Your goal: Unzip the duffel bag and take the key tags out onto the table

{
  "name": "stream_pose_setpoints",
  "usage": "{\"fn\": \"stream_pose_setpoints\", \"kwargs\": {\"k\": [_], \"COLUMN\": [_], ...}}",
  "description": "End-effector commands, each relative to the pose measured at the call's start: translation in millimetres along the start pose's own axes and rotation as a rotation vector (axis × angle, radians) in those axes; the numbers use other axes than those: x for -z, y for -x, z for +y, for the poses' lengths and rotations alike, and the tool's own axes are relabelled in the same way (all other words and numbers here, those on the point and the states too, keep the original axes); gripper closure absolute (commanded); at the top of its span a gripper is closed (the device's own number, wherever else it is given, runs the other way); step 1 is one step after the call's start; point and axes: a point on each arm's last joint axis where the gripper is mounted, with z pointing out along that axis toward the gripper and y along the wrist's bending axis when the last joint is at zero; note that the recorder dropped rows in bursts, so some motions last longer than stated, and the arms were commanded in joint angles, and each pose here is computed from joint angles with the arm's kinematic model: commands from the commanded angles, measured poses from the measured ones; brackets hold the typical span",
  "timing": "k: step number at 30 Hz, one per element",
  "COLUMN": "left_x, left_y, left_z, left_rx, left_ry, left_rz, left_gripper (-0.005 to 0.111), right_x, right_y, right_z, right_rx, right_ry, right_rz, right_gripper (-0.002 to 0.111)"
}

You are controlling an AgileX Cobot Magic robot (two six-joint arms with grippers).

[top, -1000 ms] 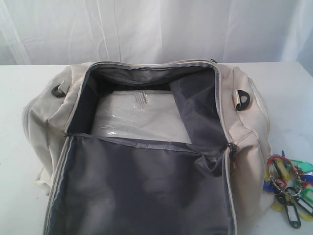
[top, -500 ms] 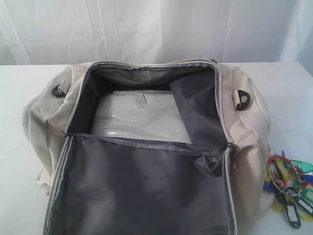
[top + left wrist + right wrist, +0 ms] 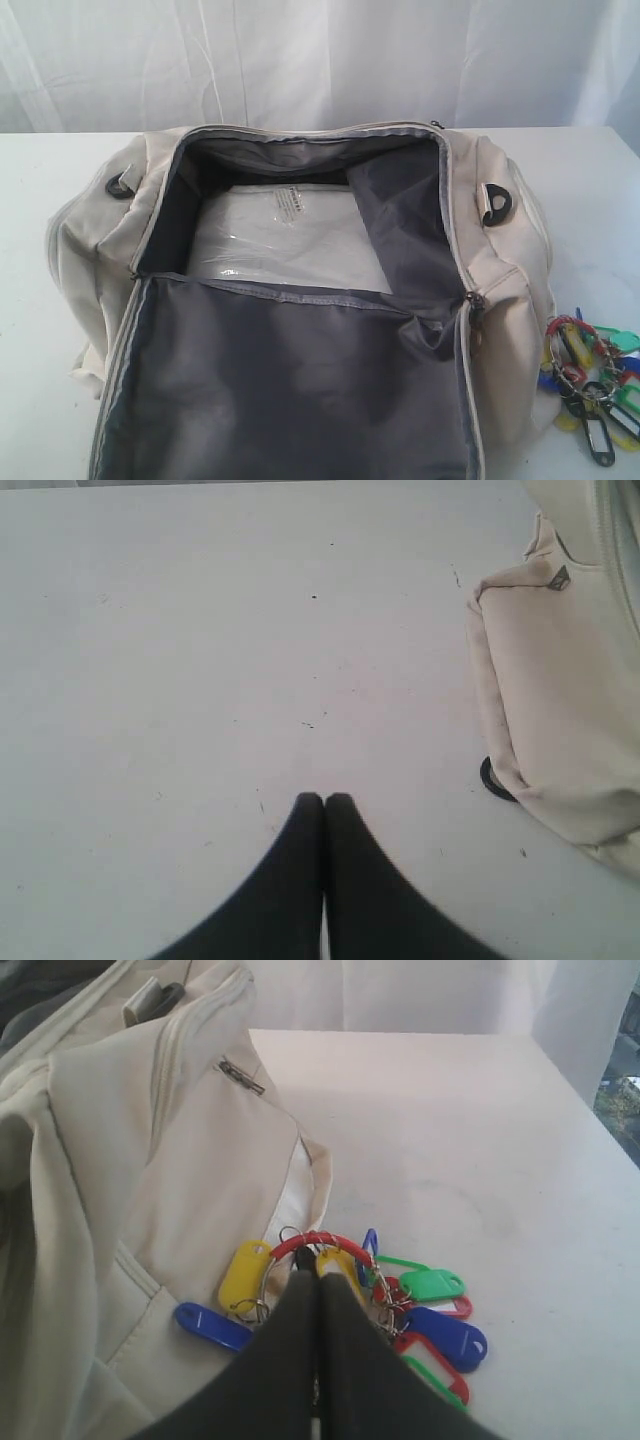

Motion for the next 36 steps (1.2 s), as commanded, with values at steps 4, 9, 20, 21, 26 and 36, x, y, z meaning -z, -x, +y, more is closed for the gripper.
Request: {"fn": "stream_pose_setpoints", "kwargs": {"k": [4, 9, 20, 21, 26, 36], "left_x": [0.1, 0.1, 0.1, 0.1, 0.1, 0.1], "left_y": [-0.1, -0.1, -0.1, -0.1, -0.1, -0.1], "left_z": [-0.1, -0.1, -0.1, -0.1, -0.1, -0.1], "left_rx": [0.009, 0.009, 0.009, 0.009, 0.009, 0.009], "left_ry": [0.000, 0.000, 0.000, 0.000, 0.000, 0.000], "left_rz": [-0.006, -0.006, -0.006, -0.006, -0.006, -0.006], "left_gripper": [0.107, 0.107, 0.107, 0.107, 0.107, 0.107], "right_x": [0.1, 0.1, 0.1, 0.1, 0.1, 0.2], "right_y": [-0.7, -0.7, -0.7, -0.7, -0.7, -0.7], "right_z": [1.0, 1.1, 1.1, 1.1, 1.1, -0.8], "right_rx": [0.000, -0.018, -0.018, -0.018, -0.018, -0.027], "right_ry": [0.013, 0.014, 0.014, 0.014, 0.014, -0.019], "right_rz": [-0.001, -0.001, -0.001, -0.001, -0.001, -0.002], "right_gripper": [0.108, 0.108, 0.108, 0.108, 0.108, 0.108]}}
